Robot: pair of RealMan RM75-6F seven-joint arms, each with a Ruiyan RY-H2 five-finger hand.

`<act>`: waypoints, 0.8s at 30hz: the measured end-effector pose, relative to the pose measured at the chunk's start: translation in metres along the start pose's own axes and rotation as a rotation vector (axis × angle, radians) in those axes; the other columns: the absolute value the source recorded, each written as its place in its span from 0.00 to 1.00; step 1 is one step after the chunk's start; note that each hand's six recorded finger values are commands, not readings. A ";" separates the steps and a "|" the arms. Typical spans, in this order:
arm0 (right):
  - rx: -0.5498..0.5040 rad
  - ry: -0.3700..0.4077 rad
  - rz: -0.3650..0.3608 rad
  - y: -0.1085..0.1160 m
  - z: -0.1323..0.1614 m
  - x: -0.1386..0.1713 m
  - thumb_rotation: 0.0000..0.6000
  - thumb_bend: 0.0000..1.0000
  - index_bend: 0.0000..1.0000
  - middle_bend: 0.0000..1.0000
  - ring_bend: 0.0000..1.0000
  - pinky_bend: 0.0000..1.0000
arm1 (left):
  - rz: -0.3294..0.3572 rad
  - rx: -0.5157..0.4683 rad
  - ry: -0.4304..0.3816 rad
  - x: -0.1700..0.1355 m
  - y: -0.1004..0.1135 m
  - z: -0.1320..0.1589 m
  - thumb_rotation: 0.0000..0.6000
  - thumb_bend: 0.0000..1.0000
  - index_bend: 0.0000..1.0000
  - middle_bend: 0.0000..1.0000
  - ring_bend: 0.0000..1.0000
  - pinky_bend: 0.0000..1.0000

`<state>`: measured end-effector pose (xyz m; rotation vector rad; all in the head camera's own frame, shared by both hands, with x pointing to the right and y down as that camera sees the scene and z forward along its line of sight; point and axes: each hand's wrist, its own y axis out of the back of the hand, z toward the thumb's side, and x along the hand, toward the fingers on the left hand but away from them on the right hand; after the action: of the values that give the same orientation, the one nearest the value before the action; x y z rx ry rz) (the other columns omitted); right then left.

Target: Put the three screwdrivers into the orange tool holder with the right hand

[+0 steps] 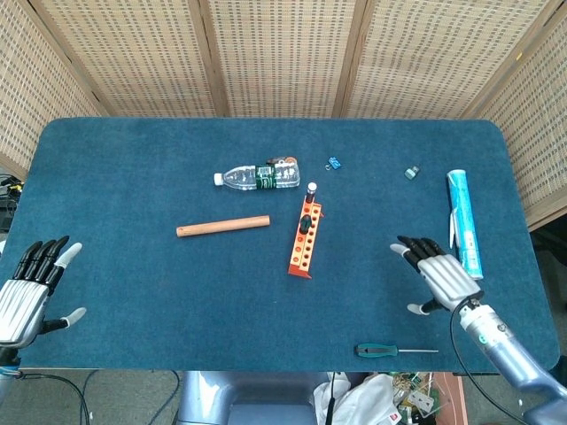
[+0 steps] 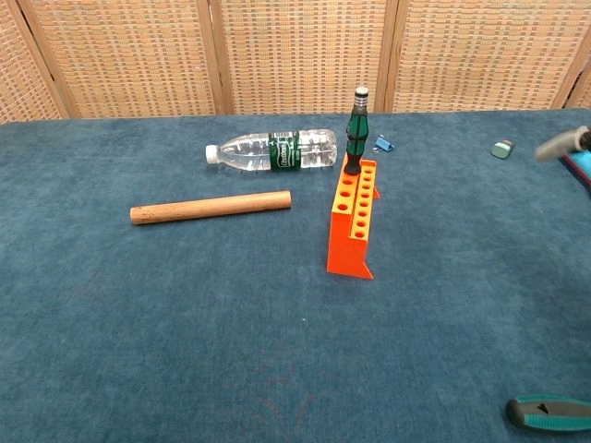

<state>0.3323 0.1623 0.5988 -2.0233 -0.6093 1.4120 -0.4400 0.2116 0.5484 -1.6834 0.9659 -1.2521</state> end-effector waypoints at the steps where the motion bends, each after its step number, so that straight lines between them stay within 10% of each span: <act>1: 0.004 -0.003 0.007 -0.005 -0.001 0.005 1.00 0.00 0.09 0.00 0.00 0.00 | 0.000 0.001 -0.001 -0.001 0.000 0.000 1.00 0.00 0.00 0.00 0.00 0.00; 24: 0.037 0.040 0.034 -0.082 0.027 0.040 1.00 0.00 0.31 0.00 0.00 0.00 | 0.011 0.007 -0.027 -0.006 0.001 0.006 1.00 0.00 0.00 0.00 0.00 0.00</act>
<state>0.3172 0.2539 0.6214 -2.0370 -0.5297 1.3886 -0.4357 0.2177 0.5439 -1.6835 0.9526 -1.2214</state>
